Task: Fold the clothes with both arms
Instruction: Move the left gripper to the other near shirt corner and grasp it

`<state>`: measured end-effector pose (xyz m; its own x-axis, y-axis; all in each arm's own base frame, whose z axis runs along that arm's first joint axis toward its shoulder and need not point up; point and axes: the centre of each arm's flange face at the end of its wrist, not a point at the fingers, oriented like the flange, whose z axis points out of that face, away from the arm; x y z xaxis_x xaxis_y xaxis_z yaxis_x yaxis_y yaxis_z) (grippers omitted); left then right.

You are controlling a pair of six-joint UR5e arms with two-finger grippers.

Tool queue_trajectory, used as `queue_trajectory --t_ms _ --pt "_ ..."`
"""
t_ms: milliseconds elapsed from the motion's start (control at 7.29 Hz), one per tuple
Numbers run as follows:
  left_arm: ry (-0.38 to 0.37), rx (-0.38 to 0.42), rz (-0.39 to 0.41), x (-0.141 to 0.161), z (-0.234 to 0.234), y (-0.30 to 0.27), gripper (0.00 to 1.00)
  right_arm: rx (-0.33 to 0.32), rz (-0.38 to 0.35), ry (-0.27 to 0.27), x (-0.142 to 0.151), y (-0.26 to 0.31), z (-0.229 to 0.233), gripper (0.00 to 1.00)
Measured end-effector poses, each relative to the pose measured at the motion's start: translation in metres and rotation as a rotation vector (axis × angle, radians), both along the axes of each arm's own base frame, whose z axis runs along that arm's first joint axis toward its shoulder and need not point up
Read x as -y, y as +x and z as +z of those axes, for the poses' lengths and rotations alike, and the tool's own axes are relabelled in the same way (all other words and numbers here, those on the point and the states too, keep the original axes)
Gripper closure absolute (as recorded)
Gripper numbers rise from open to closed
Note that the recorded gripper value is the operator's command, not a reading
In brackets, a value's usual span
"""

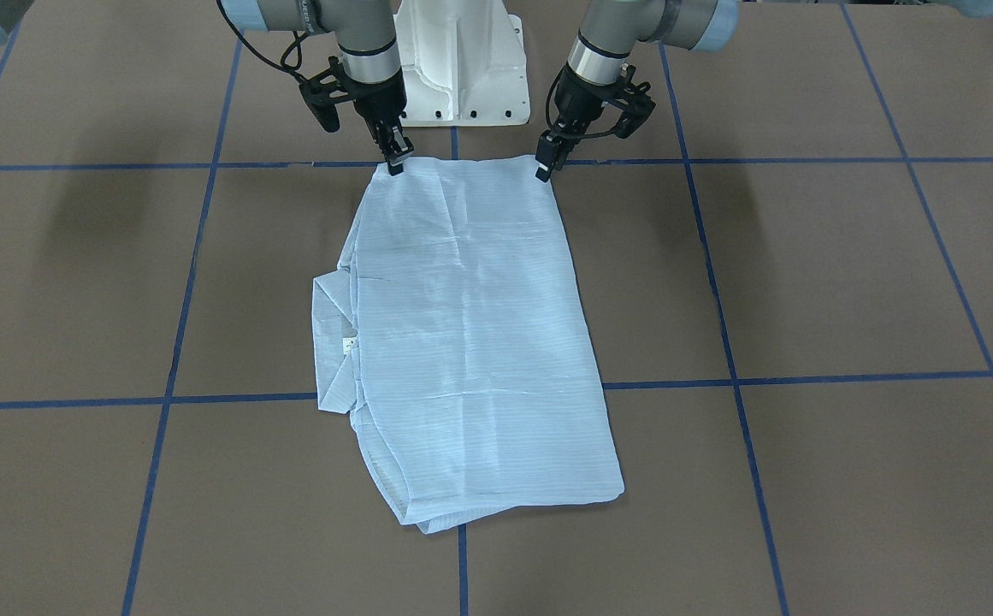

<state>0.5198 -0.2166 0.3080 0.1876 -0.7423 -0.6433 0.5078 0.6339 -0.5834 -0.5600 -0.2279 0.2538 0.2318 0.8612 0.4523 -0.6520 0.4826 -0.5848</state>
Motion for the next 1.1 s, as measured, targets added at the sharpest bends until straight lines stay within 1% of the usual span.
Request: queue_trajectory --t_ms 412,960,1098 --pt "-0.022 0.017 0.016 -0.018 0.004 0.008 0.5 0.0 0.0 0.004 0.002 0.001 0.0 1.0" --pt "-0.031 0.011 0.02 -0.023 0.001 0.012 0.52 0.002 0.001 0.004 0.002 0.002 -0.001 1.0" --pt "-0.031 0.012 0.021 -0.023 0.001 0.012 0.54 0.002 0.001 0.004 0.002 0.002 -0.001 1.0"
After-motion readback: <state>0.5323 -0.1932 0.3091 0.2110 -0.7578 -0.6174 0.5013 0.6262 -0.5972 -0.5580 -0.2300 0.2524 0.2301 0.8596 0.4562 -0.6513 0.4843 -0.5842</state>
